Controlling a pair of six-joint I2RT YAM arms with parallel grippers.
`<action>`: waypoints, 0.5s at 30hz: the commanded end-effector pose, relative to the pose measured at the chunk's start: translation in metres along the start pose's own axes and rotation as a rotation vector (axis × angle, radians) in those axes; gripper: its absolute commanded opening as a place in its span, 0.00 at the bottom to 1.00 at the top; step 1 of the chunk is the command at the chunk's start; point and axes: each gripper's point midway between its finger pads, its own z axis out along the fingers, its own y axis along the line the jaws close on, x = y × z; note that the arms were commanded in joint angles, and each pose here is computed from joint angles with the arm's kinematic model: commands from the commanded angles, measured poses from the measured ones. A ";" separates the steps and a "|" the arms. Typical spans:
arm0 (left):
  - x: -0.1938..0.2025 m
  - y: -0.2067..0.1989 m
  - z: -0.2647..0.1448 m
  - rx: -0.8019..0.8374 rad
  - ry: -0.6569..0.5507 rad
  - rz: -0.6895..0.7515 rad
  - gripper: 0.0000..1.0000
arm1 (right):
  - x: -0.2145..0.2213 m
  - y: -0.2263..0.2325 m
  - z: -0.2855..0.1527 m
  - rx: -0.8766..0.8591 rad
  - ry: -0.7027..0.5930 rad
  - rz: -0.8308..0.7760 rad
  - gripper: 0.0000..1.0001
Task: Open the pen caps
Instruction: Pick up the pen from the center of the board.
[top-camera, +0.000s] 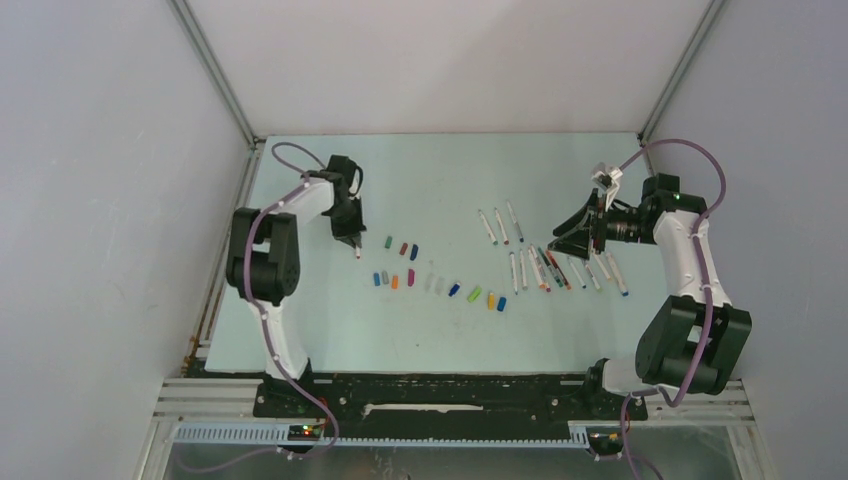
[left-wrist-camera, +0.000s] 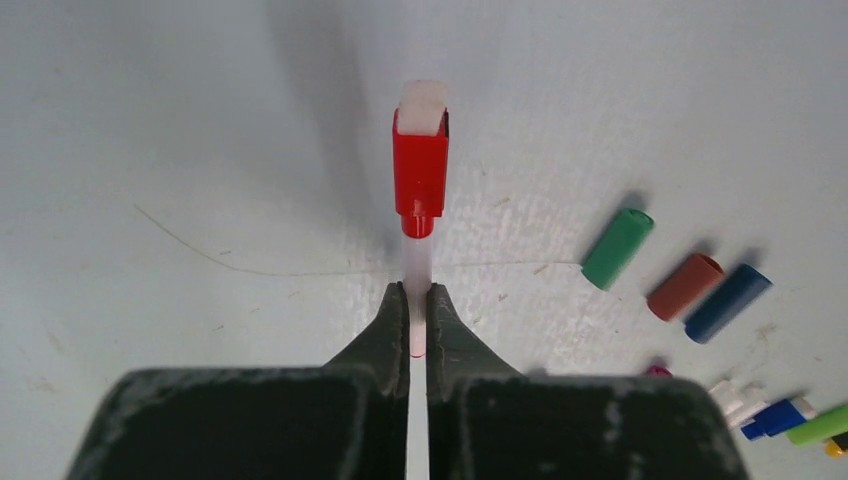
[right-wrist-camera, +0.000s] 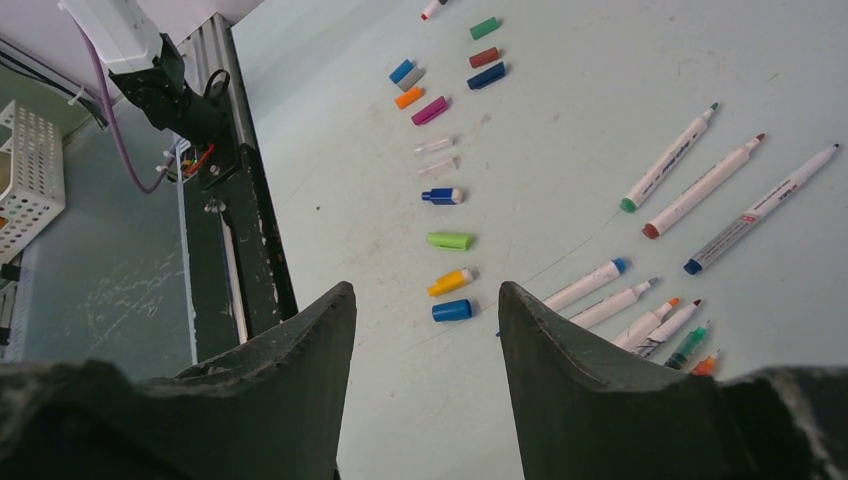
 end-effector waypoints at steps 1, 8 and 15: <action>-0.028 -0.024 -0.037 0.129 -0.231 -0.021 0.00 | -0.010 0.015 -0.002 -0.030 -0.043 -0.077 0.57; -0.022 -0.054 -0.077 0.268 -0.420 0.005 0.00 | -0.006 0.031 0.009 -0.080 -0.004 -0.155 0.57; -0.009 -0.106 -0.142 0.544 -0.653 0.071 0.00 | -0.006 0.057 0.025 -0.130 0.071 -0.327 0.60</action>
